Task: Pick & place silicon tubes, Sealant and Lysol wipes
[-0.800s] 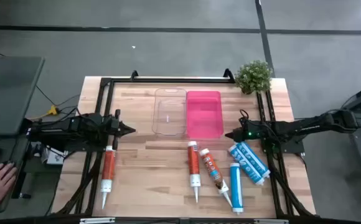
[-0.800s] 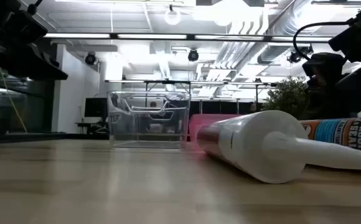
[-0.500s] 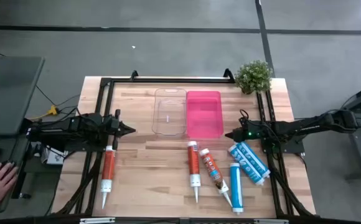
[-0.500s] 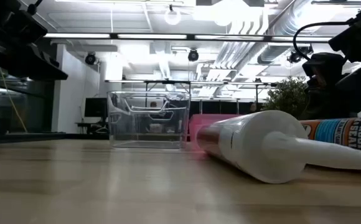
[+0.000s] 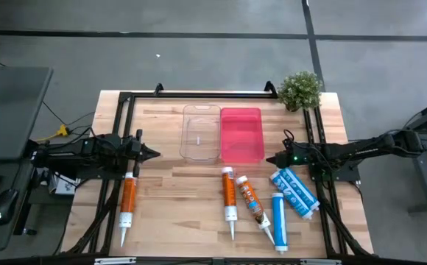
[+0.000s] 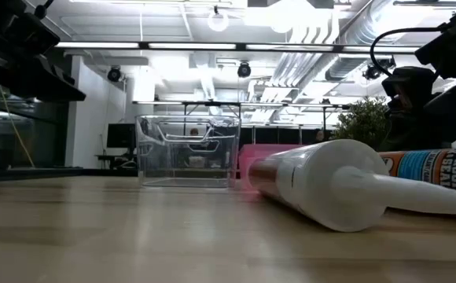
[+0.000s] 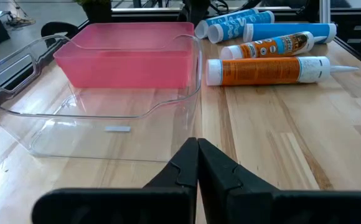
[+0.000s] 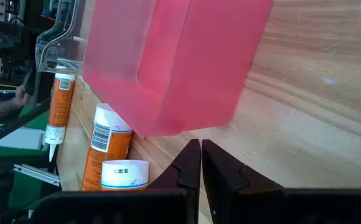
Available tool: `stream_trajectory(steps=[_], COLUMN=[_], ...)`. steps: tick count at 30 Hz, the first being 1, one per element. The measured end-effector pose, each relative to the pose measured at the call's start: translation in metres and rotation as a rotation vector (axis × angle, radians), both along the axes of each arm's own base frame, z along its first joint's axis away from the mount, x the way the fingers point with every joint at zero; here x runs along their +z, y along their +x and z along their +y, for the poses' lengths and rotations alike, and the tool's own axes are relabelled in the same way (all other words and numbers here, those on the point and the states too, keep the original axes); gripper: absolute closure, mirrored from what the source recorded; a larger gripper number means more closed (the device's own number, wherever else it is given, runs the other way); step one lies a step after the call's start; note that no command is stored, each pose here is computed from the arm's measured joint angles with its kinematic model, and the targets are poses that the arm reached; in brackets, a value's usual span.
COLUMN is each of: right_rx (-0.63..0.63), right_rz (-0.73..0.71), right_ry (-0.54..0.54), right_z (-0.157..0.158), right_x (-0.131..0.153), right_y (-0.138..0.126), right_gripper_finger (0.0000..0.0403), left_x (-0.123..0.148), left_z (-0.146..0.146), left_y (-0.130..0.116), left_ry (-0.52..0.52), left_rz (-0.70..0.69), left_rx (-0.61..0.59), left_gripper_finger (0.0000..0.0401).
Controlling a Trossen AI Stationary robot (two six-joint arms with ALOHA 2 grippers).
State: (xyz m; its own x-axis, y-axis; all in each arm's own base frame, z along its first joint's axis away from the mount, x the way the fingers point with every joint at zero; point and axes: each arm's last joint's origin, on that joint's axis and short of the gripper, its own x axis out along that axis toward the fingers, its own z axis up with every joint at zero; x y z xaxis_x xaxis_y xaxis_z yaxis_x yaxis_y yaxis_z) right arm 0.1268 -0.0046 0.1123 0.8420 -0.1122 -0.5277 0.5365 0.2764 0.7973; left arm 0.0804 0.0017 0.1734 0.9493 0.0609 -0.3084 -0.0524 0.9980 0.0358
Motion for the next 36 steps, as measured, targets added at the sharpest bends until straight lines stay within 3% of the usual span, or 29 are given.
stream_trajectory(steps=[36], right_rx=[0.0], right_rz=[0.0], right_ry=[0.0], right_z=[0.0], right_x=[0.0], right_y=[0.0], right_gripper_finger=[0.0391], left_x=[0.0], left_z=[0.0001], left_y=[0.0], left_ry=[0.012], left_rz=[0.001], left_rx=[-0.001], left_gripper_finger=[0.04])
